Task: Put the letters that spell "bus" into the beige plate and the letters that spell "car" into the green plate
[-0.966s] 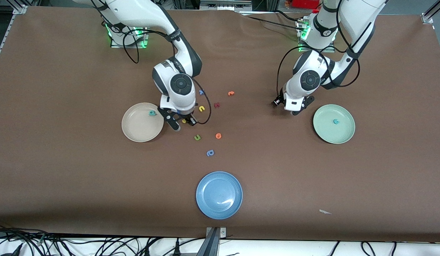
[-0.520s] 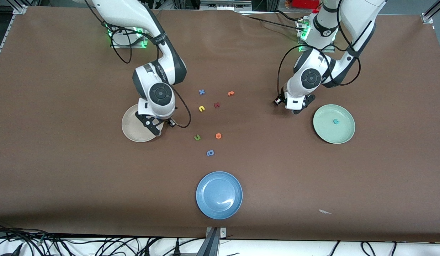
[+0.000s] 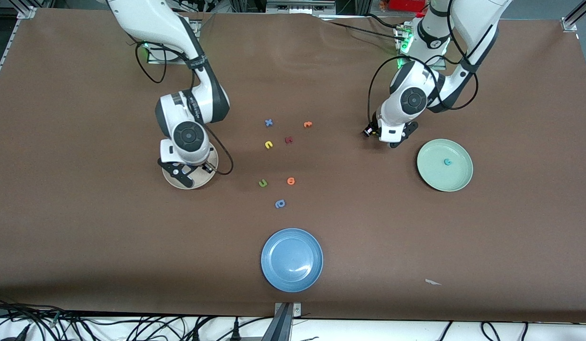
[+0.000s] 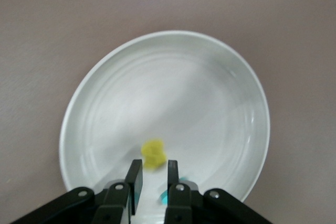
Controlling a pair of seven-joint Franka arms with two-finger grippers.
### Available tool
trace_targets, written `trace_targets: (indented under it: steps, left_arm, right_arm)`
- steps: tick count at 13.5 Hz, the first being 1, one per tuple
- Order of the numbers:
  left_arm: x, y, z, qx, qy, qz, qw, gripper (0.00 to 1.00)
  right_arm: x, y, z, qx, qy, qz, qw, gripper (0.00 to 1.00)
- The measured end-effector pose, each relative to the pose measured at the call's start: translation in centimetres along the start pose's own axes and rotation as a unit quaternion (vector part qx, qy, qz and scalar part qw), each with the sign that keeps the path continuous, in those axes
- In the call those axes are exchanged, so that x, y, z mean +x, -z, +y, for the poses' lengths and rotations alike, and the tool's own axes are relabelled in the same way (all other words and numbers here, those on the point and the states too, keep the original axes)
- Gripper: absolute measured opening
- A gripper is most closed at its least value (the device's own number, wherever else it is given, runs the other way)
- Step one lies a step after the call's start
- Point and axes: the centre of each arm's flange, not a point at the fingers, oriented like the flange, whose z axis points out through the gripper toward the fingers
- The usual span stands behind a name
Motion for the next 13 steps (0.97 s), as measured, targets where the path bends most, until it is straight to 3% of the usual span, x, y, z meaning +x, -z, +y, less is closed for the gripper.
trace_targets:
  steps: [3,6,9,13]
  left_arm:
    - [-0.1,-0.2,-0.1,-0.013,0.001,0.005,1.000,0.60]
    - [-0.1,-0.2,-0.2,-0.014,0.001,0.005,1.000,0.60]
    - [-0.1,-0.1,-0.3,-0.010,0.002,0.005,1.000,0.60]
    - [0.8,0.1,-0.7,-0.006,0.006,0.002,1.000,0.59]
  right_arm:
    - [0.2,0.1,0.0,0.005,-0.001,-0.006,1.000,0.51]
    - [-1.8,2.1,-1.7,0.043,-0.024,-0.045,0.998,0.79]
    - [-6.1,4.3,-4.3,0.071,-0.048,-0.076,0.993,0.80]
    - [-14.7,4.6,-8.3,0.102,-0.064,-0.057,0.991,0.80]
